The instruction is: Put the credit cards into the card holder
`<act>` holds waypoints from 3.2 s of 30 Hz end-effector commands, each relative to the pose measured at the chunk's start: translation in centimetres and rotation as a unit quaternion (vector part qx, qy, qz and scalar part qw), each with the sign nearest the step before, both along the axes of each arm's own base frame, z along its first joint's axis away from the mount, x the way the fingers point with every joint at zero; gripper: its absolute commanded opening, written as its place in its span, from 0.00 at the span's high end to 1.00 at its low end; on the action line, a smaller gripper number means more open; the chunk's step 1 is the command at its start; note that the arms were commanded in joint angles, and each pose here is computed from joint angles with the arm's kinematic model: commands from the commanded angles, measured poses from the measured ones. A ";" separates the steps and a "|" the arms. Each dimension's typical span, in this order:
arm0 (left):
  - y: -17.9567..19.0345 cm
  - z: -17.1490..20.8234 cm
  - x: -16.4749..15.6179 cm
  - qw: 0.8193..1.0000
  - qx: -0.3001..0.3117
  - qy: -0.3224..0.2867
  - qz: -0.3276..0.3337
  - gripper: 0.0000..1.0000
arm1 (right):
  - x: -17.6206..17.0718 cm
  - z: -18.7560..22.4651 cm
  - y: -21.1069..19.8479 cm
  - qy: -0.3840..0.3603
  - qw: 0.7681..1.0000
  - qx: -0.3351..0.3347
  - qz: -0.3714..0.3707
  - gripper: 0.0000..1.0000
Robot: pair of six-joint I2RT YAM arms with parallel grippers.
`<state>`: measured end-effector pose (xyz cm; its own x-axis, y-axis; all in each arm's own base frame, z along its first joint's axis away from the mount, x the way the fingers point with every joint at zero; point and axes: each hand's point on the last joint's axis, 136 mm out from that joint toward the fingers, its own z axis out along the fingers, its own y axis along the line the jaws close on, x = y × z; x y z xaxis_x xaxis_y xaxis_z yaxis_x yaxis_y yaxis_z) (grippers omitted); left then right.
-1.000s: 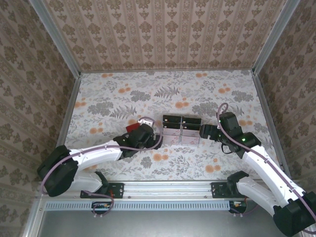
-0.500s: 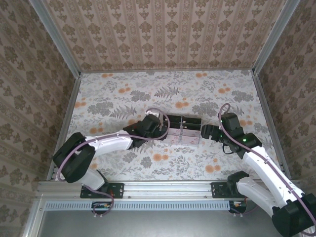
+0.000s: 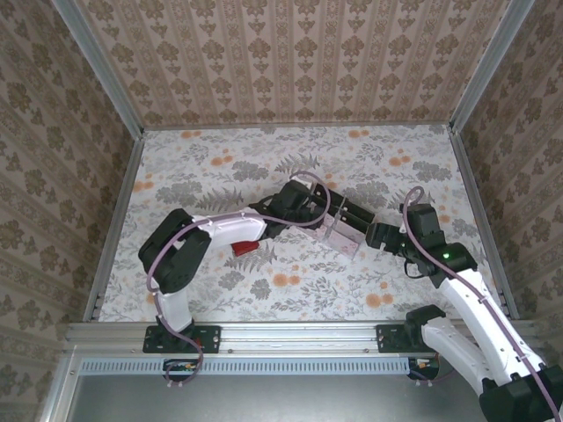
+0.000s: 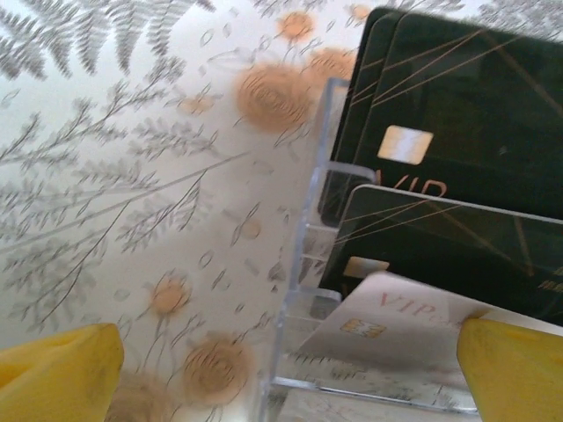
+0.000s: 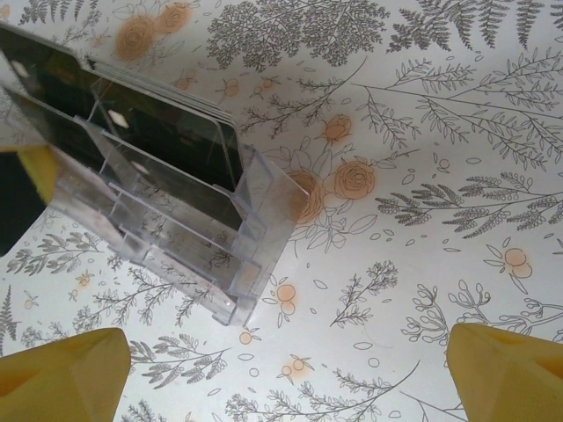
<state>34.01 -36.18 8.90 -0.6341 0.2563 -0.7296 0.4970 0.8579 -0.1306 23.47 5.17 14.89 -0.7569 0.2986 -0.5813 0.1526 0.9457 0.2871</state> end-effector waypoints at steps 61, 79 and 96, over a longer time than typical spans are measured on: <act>21.8 8.1 -4.8 0.966 -0.128 0.012 0.222 0.00 | 17.1 -9.0 19.4 0.062 0.993 0.000 0.101 0.13; 29.2 5.7 -4.8 0.921 -0.126 0.059 0.364 0.00 | 9.8 -5.1 31.4 0.053 0.959 -0.014 0.278 0.20; 35.3 4.4 -3.6 0.874 -0.193 0.088 0.437 0.00 | 10.4 -9.3 36.4 0.067 0.936 -0.154 0.310 0.36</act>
